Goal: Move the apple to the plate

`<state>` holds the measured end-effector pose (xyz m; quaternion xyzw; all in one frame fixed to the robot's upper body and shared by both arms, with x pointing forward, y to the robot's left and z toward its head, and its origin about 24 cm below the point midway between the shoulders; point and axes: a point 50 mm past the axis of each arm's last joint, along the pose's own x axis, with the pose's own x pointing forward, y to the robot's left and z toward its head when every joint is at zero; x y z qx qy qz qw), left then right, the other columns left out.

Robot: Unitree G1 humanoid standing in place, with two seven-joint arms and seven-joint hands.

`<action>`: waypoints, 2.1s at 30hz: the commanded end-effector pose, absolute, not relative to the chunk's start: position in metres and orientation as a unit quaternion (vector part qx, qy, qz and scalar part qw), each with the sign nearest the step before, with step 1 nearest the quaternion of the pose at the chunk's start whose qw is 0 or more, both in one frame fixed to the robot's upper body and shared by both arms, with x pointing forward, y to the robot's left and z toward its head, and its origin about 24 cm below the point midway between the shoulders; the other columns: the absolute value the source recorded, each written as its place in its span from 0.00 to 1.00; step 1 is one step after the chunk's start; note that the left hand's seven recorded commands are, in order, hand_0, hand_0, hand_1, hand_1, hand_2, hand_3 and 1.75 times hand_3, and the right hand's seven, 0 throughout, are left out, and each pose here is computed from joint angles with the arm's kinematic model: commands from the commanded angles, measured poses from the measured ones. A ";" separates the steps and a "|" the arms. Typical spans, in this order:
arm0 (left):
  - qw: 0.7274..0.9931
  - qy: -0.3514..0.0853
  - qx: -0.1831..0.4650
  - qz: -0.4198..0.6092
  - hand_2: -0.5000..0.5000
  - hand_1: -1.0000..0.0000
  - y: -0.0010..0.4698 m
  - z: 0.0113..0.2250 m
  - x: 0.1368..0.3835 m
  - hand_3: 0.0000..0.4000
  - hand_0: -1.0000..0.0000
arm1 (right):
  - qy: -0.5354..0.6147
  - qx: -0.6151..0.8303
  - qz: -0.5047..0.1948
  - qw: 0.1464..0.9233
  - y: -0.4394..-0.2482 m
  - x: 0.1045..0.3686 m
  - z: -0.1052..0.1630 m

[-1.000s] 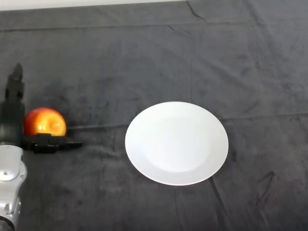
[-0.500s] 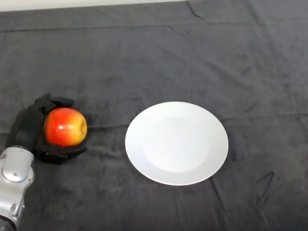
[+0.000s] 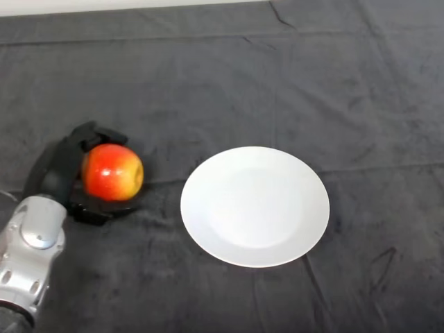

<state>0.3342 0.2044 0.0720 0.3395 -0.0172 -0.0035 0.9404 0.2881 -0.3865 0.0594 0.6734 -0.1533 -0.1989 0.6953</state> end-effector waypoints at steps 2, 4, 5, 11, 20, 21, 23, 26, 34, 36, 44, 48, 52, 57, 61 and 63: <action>0.933 -0.039 0.357 -0.013 0.50 0.00 0.197 0.079 0.330 1.00 0.00 | -0.164 0.676 -0.188 0.693 -0.387 0.295 0.069; 0.932 -0.052 0.357 -0.019 0.50 0.00 0.191 0.083 0.330 1.00 0.00 | -0.164 0.676 -0.188 0.693 -0.387 0.295 0.069; 0.932 -0.059 0.358 -0.023 0.50 0.00 0.187 0.086 0.330 1.00 0.00 | -0.164 0.676 -0.188 0.693 -0.387 0.295 0.069; 0.926 -0.089 0.363 -0.054 0.50 0.00 0.158 0.092 0.331 1.00 0.00 | -0.164 0.676 -0.188 0.693 -0.387 0.295 0.069; 0.911 -0.116 0.377 -0.121 0.50 0.00 0.122 0.098 0.332 1.00 0.00 | -0.164 0.676 -0.188 0.693 -0.387 0.295 0.069; 0.909 -0.118 0.379 -0.129 0.50 0.00 0.119 0.099 0.332 1.00 0.00 | -0.164 0.676 -0.188 0.693 -0.387 0.295 0.069; 0.905 -0.123 0.382 -0.143 0.50 0.00 0.111 0.102 0.333 1.00 0.00 | -0.164 0.676 -0.188 0.693 -0.387 0.295 0.069; 0.898 -0.131 0.386 -0.164 0.50 0.00 0.098 0.104 0.333 1.00 0.00 | -0.164 0.676 -0.188 0.693 -0.387 0.295 0.069; 0.877 -0.149 0.400 -0.223 0.50 0.00 0.065 0.103 0.331 1.00 0.00 | -0.164 0.676 -0.188 0.693 -0.387 0.295 0.069; 0.870 -0.152 0.405 -0.236 0.50 0.00 0.061 0.102 0.330 1.00 0.00 | -0.164 0.676 -0.188 0.693 -0.387 0.295 0.069; 0.845 -0.157 0.432 -0.274 0.58 0.00 0.058 0.097 0.332 1.00 0.16 | -0.164 0.676 -0.188 0.693 -0.387 0.295 0.070; 0.835 -0.155 0.446 -0.283 0.67 0.66 0.059 0.096 0.334 0.34 1.00 | -0.164 0.676 -0.188 0.693 -0.387 0.295 0.070; 0.828 -0.152 0.458 -0.287 0.50 1.00 0.060 0.097 0.336 0.00 1.00 | -0.164 0.676 -0.188 0.694 -0.387 0.295 0.070; 0.823 -0.150 0.467 -0.286 0.50 1.00 0.062 0.106 0.340 0.00 1.00 | -0.164 0.676 -0.188 0.694 -0.387 0.295 0.070; 0.823 -0.155 0.471 -0.277 0.50 1.00 0.070 0.123 0.347 0.00 1.00 | -0.164 0.676 -0.188 0.694 -0.387 0.295 0.070; 0.825 -0.159 0.471 -0.268 0.50 1.00 0.078 0.135 0.352 0.00 1.00 | -0.164 0.676 -0.188 0.694 -0.387 0.295 0.070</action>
